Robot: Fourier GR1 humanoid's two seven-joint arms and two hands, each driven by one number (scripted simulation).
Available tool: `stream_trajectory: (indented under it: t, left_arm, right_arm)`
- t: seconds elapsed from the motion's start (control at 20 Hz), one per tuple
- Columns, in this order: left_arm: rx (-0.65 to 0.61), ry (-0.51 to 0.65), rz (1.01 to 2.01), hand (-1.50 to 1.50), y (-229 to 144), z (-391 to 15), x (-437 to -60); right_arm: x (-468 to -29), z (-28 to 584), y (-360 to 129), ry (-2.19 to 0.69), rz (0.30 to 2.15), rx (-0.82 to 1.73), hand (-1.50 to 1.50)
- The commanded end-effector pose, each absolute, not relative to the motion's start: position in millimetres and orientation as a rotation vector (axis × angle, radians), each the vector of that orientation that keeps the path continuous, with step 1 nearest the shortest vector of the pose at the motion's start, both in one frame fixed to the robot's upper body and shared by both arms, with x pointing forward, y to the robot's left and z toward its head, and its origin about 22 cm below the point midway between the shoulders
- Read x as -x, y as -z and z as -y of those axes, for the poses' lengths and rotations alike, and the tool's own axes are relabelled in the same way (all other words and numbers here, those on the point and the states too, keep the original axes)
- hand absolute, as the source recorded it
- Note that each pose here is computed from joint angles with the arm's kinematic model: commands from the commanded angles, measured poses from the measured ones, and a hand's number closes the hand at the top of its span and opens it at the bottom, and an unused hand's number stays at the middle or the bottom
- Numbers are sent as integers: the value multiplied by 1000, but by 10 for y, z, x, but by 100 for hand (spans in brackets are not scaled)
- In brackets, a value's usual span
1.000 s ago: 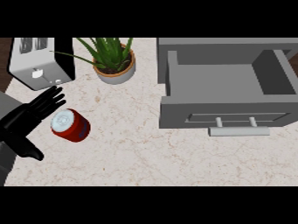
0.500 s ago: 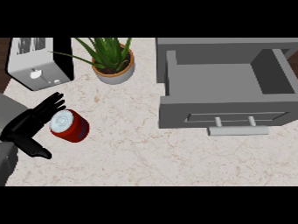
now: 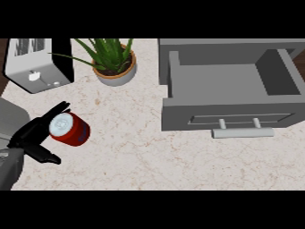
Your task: Pick up the can, place it into the drawer and close the drawer
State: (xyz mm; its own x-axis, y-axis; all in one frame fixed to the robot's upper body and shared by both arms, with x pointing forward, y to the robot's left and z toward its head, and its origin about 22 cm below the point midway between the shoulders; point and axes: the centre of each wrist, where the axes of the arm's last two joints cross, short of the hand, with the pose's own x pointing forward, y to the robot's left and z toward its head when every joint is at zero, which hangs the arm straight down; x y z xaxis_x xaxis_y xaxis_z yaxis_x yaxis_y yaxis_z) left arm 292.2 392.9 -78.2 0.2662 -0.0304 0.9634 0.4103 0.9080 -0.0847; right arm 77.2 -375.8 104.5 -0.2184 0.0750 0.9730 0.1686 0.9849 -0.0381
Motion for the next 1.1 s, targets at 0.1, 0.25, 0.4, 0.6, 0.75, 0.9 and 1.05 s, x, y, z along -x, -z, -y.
stream_trajectory:
  t: [0.1, 0.25, 0.4, 0.6, 0.75, 0.9, 1.05]
  left_arm:
    - [482, 276, 1279, -150, 866, -3769, -2999]
    - [506, 267, 1306, -150, 1046, -3601, -2888]
    - [515, 234, 1290, -150, 886, -3651, -3069]
    - [570, 205, 1256, 150, 987, -3440, -3077]
    - [648, 247, 1223, 150, 986, -3568, -3001]
    - [719, 290, 1251, 150, 896, -3387, -3175]
    - [767, 290, 1290, 150, 858, -3254, -3256]
  right_arm:
    - [-706, 3766, -1040, 93, 1793, 170, -150]
    - [-799, 3961, -1118, 94, 1788, 171, -150]
    - [-680, 3739, -1060, 79, 1786, 159, -150]
    - [-651, 3748, -1122, 81, 1781, 179, -150]
    - [-675, 3846, -1095, 67, 1781, 152, -150]
    - [-685, 3763, -1071, 127, 1777, 152, -150]
    - [-665, 3774, -1076, 109, 1780, 169, -150]
